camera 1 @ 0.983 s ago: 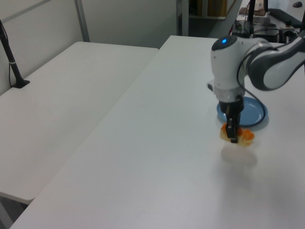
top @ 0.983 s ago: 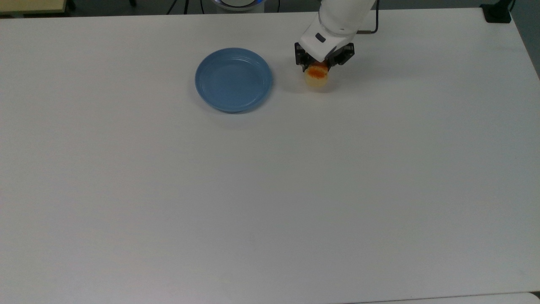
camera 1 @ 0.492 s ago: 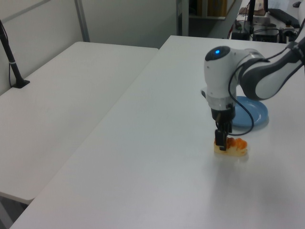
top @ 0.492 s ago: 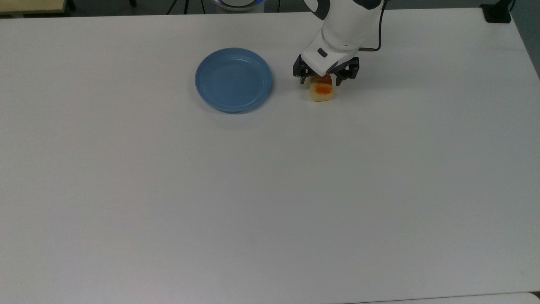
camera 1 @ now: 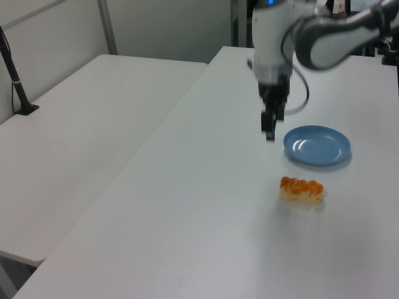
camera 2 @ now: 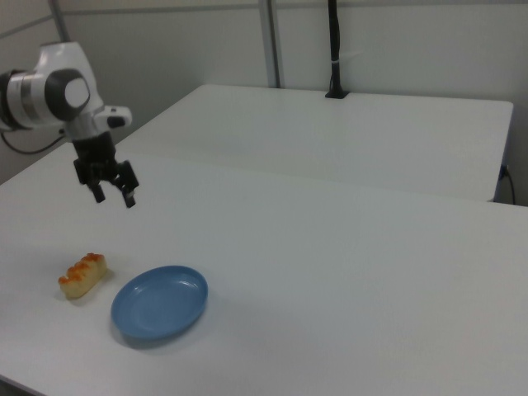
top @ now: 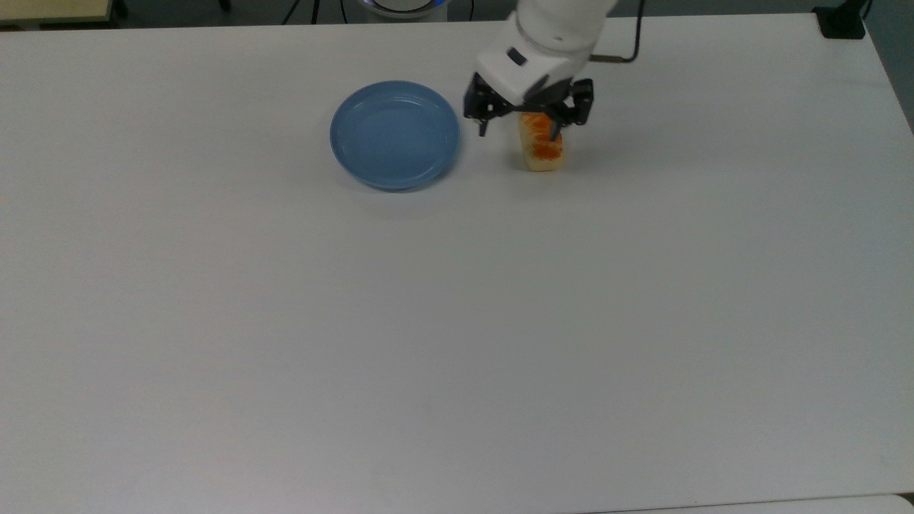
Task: Put the bread on the table
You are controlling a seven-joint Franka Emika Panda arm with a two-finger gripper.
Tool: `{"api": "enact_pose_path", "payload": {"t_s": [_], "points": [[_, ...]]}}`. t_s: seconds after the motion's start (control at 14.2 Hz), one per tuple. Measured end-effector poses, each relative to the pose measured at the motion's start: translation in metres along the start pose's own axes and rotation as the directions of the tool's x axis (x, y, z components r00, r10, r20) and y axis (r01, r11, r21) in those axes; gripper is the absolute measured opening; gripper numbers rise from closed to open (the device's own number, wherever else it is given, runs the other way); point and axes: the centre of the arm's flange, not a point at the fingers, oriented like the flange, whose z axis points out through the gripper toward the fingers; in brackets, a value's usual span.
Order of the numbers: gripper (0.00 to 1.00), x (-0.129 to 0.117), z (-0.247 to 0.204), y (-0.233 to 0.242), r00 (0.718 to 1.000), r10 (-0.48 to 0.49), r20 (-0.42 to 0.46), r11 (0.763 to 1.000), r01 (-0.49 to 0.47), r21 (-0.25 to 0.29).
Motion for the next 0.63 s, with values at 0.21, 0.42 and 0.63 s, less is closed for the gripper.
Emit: {"api": "enact_pose_path", "payload": {"t_s": [0.21, 0.42, 0.63], "points": [[1.0, -0.004, -0.047, 0.057, 1.0, 0.023, -0.009, 1.0, -0.023, -0.014], [1.0, -0.021, -0.084, 0.108, 0.999, 0.045, 0.001, 0.999, -0.045, -0.028], [1.0, -0.035, -0.111, 0.139, 0.997, 0.069, -0.021, 0.997, -0.07, -0.031]]}}
